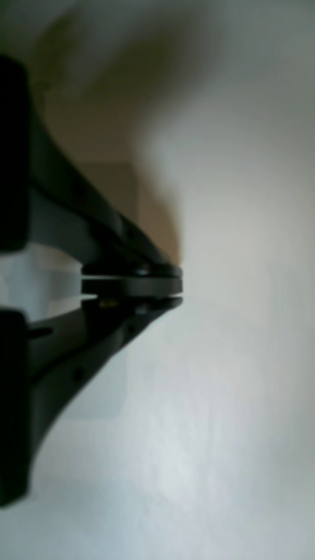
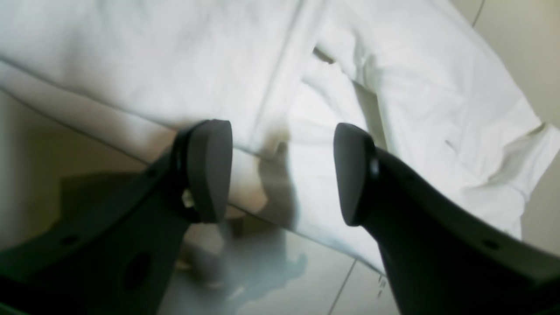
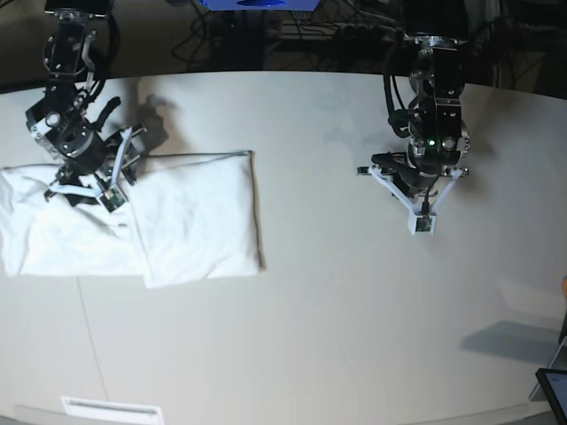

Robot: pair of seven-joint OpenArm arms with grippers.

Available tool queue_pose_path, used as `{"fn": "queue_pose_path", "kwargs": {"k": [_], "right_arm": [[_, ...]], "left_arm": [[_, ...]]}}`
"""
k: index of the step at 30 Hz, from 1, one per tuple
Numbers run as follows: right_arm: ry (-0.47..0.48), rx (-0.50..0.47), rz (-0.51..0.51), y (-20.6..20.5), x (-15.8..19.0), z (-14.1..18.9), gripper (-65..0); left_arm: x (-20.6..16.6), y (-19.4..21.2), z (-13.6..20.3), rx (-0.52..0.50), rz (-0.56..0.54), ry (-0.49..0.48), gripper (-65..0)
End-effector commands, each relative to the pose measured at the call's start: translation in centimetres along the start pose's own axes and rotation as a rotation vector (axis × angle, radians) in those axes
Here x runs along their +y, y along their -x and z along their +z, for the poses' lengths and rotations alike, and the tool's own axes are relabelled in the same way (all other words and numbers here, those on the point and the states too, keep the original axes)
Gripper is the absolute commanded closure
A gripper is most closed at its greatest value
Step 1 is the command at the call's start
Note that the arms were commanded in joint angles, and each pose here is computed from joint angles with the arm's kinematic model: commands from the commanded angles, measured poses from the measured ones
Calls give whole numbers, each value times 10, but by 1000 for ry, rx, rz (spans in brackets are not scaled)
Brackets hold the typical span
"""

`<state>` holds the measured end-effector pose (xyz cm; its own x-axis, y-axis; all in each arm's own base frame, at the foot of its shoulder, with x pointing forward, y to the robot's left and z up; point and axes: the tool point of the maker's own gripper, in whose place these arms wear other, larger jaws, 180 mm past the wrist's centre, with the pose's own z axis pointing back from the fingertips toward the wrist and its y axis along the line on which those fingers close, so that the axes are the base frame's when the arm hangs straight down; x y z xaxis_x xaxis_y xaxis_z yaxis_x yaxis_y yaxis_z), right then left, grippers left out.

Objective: Fold the T-shirt properly
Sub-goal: 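Grasp the strip's other end with the right gripper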

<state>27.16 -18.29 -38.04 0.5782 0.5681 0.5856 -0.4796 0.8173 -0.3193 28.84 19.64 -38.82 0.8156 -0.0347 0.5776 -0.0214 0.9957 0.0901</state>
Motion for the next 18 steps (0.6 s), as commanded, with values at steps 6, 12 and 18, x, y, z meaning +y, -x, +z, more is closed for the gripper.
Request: {"fn": "queue_pose_path", "kwargs": {"k": [6, 12, 18], "right_arm": [[-8, 1, -18, 0, -5, -11, -342], [-5, -3, -21, -3, -8, -13, -342], [-1, 25, -20, 0, -10, -14, -340]], "left_arm": [[2, -14, 4, -47, 0, -6, 0], [1, -13, 4, -46, -1, -5, 0], [2, -13, 3, -45, 0, -7, 0]]}}
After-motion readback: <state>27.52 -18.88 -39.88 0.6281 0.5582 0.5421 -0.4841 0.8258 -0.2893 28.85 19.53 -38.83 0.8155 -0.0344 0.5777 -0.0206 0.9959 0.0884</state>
